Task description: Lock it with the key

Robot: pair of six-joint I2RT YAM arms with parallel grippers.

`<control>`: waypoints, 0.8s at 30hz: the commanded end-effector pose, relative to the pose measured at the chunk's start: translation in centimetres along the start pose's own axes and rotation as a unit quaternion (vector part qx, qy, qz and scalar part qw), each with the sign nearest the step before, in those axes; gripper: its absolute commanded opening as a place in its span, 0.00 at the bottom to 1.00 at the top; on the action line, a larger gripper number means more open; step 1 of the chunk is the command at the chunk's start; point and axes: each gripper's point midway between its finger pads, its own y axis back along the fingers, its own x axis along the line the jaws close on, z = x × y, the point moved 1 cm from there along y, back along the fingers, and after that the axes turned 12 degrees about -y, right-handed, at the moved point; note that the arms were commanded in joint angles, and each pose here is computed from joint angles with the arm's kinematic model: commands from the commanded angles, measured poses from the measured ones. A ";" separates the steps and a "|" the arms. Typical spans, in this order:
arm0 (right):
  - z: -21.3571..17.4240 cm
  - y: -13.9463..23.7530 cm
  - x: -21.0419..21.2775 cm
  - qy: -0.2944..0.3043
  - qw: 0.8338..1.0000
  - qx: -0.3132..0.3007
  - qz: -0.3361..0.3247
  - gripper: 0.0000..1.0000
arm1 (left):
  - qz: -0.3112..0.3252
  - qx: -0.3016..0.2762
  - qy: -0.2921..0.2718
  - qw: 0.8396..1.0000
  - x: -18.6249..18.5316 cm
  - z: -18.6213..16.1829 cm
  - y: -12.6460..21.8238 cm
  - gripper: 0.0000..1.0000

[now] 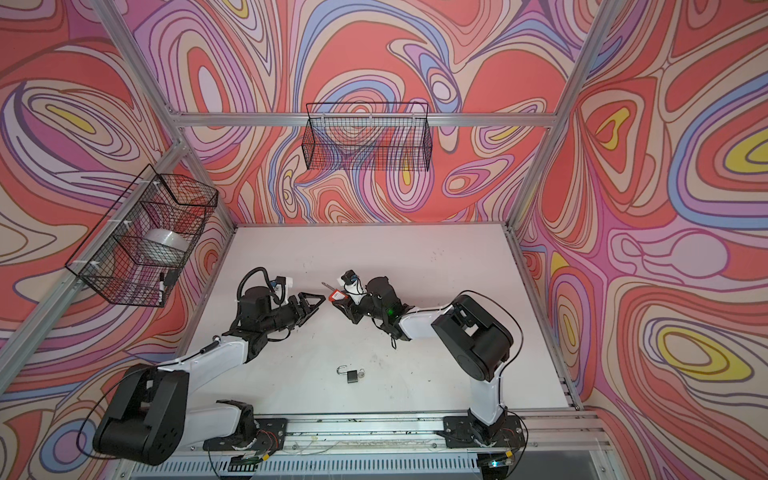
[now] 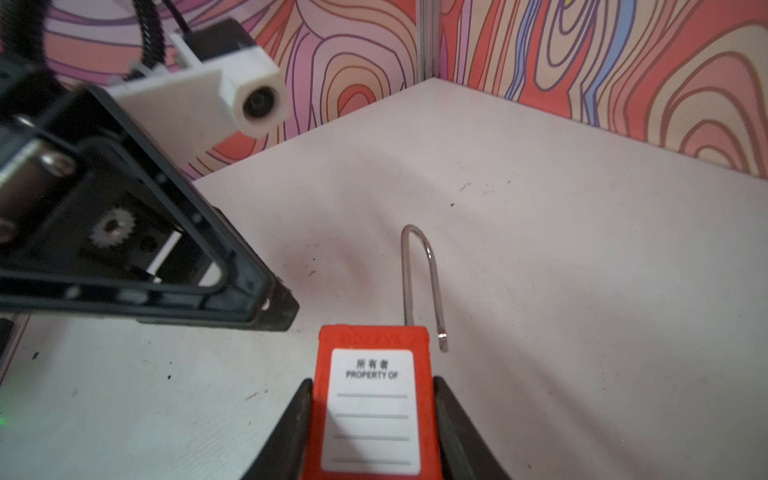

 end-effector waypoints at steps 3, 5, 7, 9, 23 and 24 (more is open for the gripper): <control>2.4 1.1 1.3 -0.002 1.000 -0.028 0.015 0.25 | -0.123 -0.007 -0.023 0.992 -5.8 2.8 -1.6 0.60; 2.6 1.1 1.5 0.001 1.000 -0.024 0.019 0.25 | -0.135 -0.007 -0.022 0.991 -6.2 2.9 -2.0 0.59; 2.6 1.1 1.6 0.001 1.000 -0.021 0.022 0.25 | -0.146 -0.008 -0.023 0.989 -6.6 3.1 -2.3 0.56; 2.7 1.1 1.6 0.002 1.000 -0.020 0.024 0.25 | -0.150 -0.011 -0.021 0.988 -6.6 3.2 -2.6 0.50; 3.4 0.6 2.0 0.007 0.999 -0.022 0.039 0.25 | -0.160 -0.008 -0.022 0.987 -7.3 2.9 -2.8 0.19; 3.3 0.5 2.0 0.007 0.999 -0.020 0.042 0.26 | -0.160 -0.008 -0.023 0.987 -7.3 2.9 -2.7 0.20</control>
